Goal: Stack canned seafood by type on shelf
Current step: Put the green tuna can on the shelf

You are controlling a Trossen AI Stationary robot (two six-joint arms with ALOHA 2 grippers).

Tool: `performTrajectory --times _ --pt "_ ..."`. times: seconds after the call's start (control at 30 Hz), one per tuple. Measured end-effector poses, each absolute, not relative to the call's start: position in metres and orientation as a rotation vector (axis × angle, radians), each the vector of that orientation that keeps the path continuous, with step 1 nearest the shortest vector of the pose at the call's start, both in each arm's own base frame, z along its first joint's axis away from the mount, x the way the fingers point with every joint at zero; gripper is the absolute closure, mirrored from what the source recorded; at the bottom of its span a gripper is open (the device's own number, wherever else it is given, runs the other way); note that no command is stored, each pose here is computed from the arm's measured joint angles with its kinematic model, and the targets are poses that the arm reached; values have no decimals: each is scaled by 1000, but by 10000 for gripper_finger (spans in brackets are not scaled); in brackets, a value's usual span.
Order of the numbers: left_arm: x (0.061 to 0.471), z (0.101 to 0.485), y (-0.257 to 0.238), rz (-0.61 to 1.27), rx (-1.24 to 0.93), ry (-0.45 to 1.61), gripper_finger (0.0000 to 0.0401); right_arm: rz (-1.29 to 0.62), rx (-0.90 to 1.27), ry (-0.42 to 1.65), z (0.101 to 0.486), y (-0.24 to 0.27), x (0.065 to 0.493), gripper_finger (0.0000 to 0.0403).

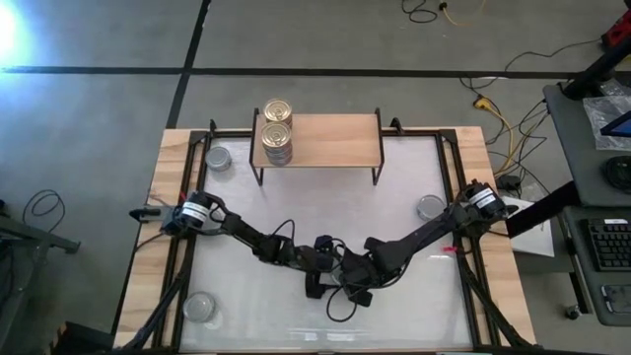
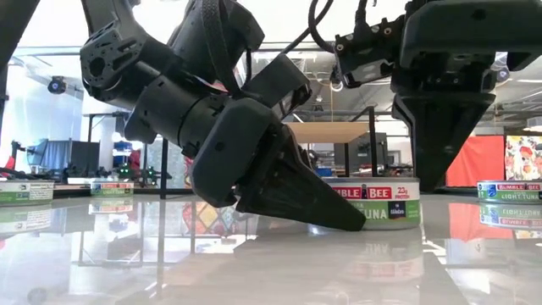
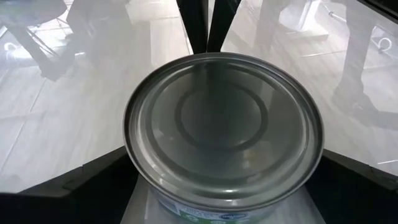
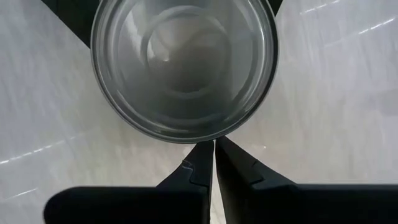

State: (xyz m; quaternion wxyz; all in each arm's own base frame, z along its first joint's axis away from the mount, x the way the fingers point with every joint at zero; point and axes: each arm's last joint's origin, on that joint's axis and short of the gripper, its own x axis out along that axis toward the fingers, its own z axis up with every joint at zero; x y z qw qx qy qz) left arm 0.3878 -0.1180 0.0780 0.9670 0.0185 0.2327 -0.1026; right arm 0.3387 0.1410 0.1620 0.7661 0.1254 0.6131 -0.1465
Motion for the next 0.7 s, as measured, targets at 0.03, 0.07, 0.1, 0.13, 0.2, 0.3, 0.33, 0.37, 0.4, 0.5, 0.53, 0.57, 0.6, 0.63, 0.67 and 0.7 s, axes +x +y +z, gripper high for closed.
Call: performTrajectory --times 0.03,0.07,0.1,0.13,0.2,0.3,0.33,0.37,0.4,0.5,0.53,0.57,0.6,0.63,0.67,0.7 --pt "388 78 -118 -208 37 468 2 -318 271 1330 162 141 339 390" --pt "388 78 -118 -208 35 464 2 -318 270 1329 162 141 339 390" --pt "388 78 -118 -208 34 460 2 -318 271 1329 162 141 339 390" --pt "388 79 -118 -208 32 453 2 -318 272 1328 162 141 339 390" --pt "389 79 -118 -207 20 441 2 -317 272 1326 162 141 339 390" --pt "389 80 -118 -199 3 434 2 -316 272 1326 162 141 339 390" --pt "389 80 -118 -192 -1 434 2 -316 271 1326 162 141 339 390" --pt "389 80 -119 -184 -2 433 3 -316 271 1326 162 141 339 390" --pt "389 80 -119 -176 -3 433 4 -316 270 1327 162 141 339 390" --pt "388 80 -119 -170 -12 425 15 -315 268 1327 161 142 339 390" --pt "387 80 -119 -169 -16 419 20 -314 265 1326 162 143 338 390" --pt "387 80 -120 -167 -19 419 24 -315 259 1324 162 144 338 390" --pt "387 80 -120 -165 -21 418 28 -316 254 1319 162 145 337 390" --pt "386 80 -121 -158 -23 415 30 -319 251 1317 163 146 336 390" --pt "386 79 -121 -145 -24 415 32 -324 249 1313 164 147 335 390" --pt "385 79 -121 -129 -26 411 32 -331 246 1308 166 148 334 390"
